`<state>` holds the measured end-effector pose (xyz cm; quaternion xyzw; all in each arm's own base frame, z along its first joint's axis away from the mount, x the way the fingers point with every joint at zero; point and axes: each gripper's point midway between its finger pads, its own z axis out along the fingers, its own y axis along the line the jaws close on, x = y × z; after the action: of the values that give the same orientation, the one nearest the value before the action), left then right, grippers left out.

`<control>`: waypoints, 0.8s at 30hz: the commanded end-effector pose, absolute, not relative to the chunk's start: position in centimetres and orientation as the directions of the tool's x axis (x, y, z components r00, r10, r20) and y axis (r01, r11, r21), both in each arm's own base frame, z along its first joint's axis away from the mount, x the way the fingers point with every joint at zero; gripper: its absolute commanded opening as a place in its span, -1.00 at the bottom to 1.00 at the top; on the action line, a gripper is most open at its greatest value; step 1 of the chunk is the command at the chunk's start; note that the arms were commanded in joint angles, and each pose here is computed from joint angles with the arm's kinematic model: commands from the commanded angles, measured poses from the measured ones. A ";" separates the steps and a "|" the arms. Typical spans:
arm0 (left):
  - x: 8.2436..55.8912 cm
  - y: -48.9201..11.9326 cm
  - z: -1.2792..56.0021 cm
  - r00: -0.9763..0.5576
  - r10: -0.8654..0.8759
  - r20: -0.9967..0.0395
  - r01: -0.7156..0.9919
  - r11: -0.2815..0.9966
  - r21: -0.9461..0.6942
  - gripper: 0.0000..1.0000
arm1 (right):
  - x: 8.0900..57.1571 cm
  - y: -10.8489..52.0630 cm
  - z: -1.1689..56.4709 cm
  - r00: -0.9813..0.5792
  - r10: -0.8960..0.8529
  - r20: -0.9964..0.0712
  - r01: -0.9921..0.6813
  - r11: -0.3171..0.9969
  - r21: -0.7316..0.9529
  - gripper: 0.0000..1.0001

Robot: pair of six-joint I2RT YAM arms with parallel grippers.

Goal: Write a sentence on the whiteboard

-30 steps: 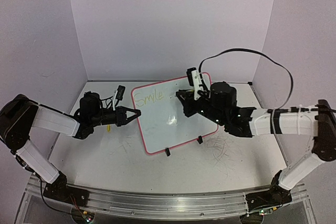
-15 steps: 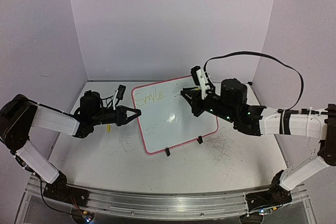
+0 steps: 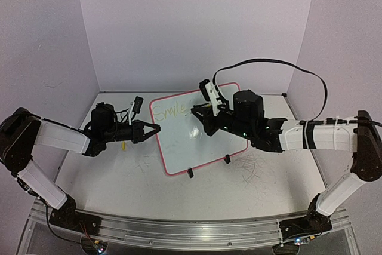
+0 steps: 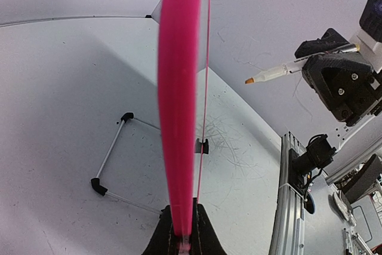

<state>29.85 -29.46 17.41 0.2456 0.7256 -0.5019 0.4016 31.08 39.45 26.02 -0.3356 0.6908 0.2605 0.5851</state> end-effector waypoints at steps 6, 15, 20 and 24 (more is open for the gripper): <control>30.2 -29.6 17.6 -0.513 -0.018 -0.858 0.781 0.405 -0.475 -1.00 | 31.7 39.4 27.9 -0.071 -0.104 -0.992 -0.739 0.673 -0.018 -1.00; 30.1 -29.7 17.5 -0.515 -0.016 -0.857 0.780 0.406 -0.476 -1.00 | 32.1 39.4 27.3 -0.066 -0.126 -0.990 -0.729 0.683 -0.039 -1.00; 30.2 -29.7 17.6 -0.515 -0.015 -0.857 0.780 0.406 -0.476 -1.00 | 32.5 39.1 27.3 -0.046 -0.145 -0.988 -0.710 0.700 -0.070 -1.00; 30.2 -29.7 17.5 -0.516 -0.012 -0.856 0.780 0.405 -0.476 -1.00 | 32.9 39.7 26.9 -0.058 -0.144 -0.988 -0.711 0.700 -0.060 -1.00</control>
<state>29.79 -29.53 17.42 0.2472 0.7252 -0.5009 0.4026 32.07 38.79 25.65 -0.3208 0.7002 0.2307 0.5947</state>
